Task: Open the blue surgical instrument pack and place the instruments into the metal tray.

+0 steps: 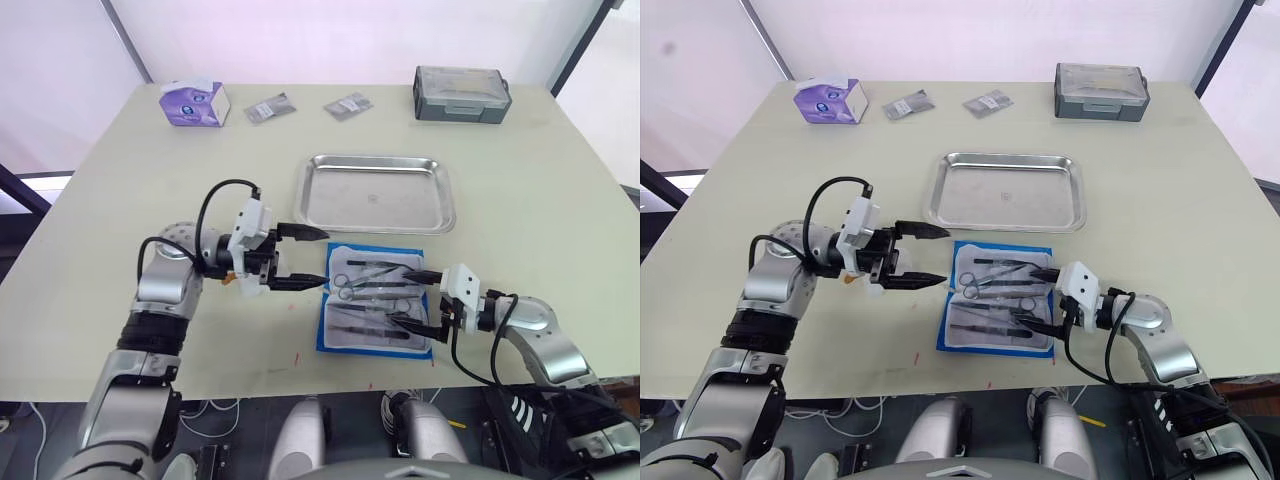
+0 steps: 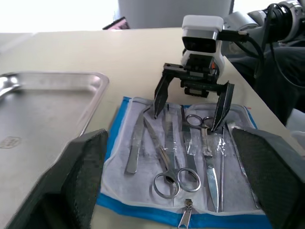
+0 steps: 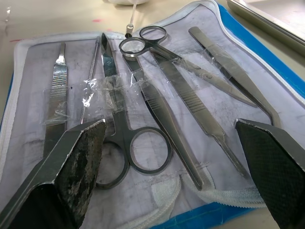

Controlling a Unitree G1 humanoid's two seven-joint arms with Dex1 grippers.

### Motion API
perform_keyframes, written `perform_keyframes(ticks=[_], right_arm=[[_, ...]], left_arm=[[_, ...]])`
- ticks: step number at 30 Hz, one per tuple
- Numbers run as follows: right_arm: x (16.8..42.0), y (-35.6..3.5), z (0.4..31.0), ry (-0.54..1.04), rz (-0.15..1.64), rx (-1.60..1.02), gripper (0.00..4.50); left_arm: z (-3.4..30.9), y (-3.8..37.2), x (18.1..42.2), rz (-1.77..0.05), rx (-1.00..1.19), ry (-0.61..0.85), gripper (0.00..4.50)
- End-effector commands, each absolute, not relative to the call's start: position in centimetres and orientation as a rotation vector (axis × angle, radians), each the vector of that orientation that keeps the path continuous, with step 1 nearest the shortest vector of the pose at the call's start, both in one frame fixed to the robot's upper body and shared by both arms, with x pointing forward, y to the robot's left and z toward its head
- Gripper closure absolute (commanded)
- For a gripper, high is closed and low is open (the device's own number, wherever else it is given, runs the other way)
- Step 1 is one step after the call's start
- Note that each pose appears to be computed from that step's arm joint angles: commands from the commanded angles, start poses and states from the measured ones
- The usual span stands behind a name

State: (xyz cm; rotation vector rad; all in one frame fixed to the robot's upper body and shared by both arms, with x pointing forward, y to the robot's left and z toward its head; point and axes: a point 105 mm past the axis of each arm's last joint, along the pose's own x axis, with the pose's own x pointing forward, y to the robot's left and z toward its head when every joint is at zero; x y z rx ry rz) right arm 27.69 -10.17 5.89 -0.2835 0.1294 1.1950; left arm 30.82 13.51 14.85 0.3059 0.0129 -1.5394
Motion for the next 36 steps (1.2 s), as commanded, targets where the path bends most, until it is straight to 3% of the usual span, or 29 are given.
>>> perform_keyframes(ticks=[1,3,10,23,36], right_arm=[[26.7,-11.0,2.1,0.301,1.185,-0.299,0.0],[26.6,-11.1,2.1,0.3,1.183,-0.298,0.0],[26.5,-10.8,2.2,0.267,1.193,-0.276,0.0],[26.2,-11.6,1.6,0.292,1.289,-0.283,0.0],[26.9,-12.3,1.8,0.276,1.272,-0.256,0.0]], left_arm=[[15.1,12.9,31.1,-1.591,0.357,-0.012,2.06],[14.9,12.7,31.3,-1.605,0.372,-0.004,2.93],[13.5,11.8,33.1,-1.59,0.4,0.031,2.93],[12.1,10.8,34.5,-1.587,0.457,0.081,2.93],[11.0,10.3,35.3,-1.561,0.495,0.122,2.93]])
